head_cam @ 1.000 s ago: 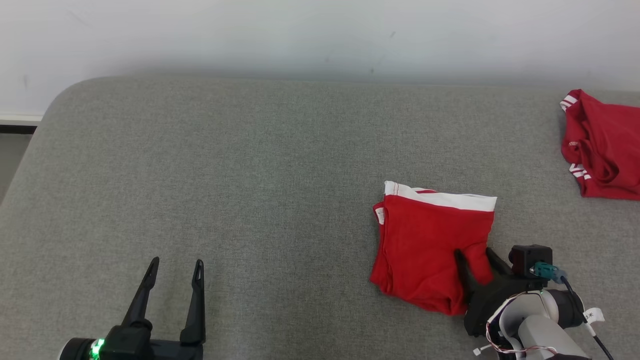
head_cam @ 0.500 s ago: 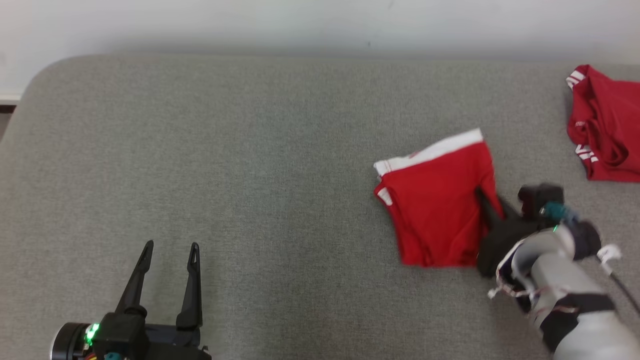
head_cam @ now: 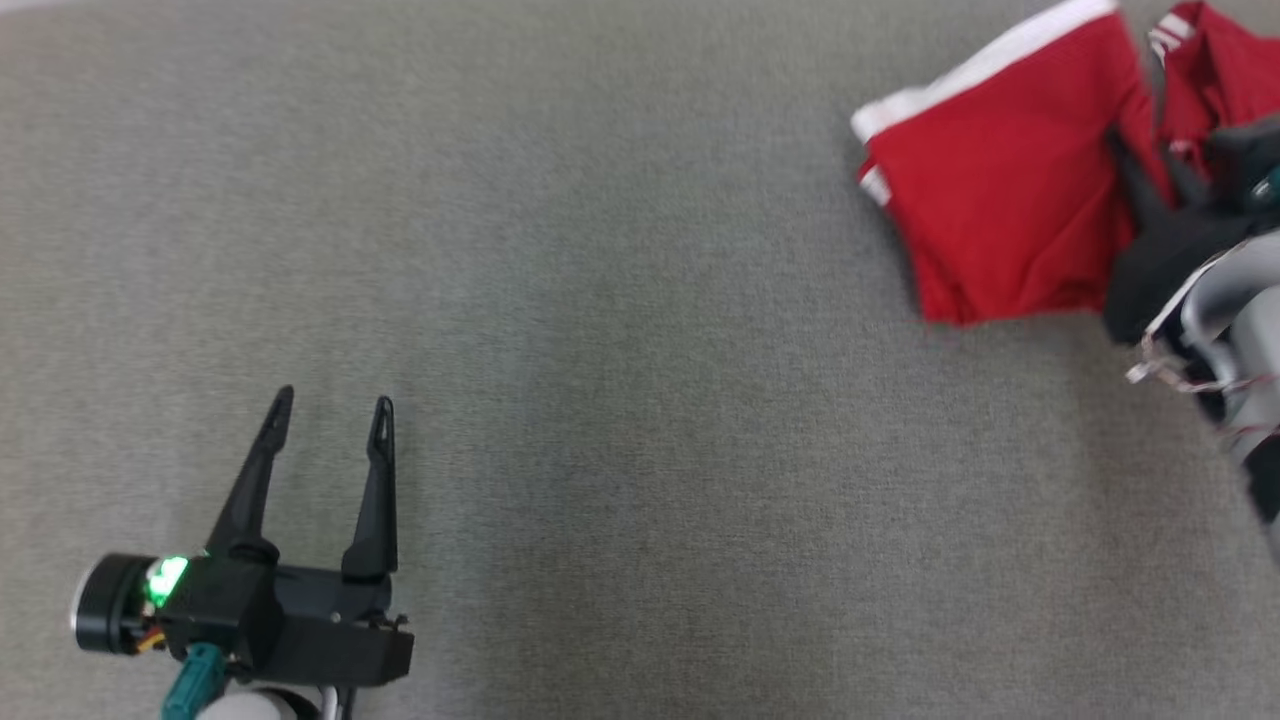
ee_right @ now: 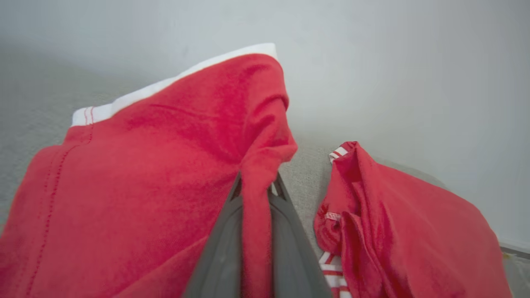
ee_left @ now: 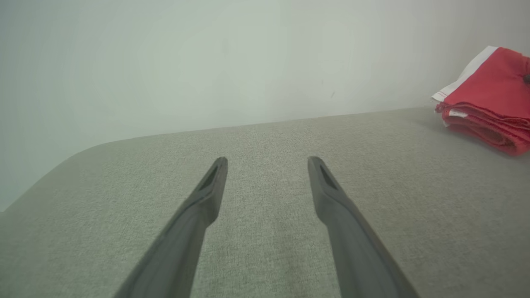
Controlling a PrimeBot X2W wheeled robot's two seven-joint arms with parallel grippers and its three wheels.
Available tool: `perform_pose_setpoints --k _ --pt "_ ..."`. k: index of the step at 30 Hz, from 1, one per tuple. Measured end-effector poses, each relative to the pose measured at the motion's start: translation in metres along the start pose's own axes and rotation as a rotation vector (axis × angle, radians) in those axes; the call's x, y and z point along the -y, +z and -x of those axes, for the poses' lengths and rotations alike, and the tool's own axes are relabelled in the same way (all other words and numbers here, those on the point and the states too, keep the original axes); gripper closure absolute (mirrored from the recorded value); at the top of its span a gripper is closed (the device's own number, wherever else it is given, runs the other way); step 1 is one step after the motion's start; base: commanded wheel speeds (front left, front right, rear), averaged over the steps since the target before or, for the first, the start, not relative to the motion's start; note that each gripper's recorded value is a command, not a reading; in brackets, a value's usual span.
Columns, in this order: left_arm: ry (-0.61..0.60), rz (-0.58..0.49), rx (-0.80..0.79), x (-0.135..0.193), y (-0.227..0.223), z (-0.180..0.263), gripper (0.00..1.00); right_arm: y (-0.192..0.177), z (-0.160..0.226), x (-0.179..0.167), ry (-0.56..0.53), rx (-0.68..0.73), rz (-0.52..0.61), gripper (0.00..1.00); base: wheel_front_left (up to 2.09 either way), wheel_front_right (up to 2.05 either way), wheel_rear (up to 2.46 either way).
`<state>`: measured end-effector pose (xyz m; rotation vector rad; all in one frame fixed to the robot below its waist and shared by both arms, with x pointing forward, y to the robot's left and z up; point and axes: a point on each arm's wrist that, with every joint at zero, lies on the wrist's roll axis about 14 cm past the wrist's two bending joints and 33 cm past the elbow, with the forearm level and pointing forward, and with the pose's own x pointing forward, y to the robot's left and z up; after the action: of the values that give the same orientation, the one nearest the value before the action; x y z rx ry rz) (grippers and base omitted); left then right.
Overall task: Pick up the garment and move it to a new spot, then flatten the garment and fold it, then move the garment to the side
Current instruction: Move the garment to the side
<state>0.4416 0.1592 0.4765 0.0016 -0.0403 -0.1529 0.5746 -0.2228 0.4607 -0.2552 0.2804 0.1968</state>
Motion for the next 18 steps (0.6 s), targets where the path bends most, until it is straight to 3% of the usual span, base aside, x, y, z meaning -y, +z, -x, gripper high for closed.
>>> perform_pose_setpoints --k 18 --pt "-0.217 -0.021 -0.054 0.044 -0.06 -0.059 0.0 -0.009 0.01 0.166 -0.295 -0.108 0.156 1.0 0.0 0.0 0.0"
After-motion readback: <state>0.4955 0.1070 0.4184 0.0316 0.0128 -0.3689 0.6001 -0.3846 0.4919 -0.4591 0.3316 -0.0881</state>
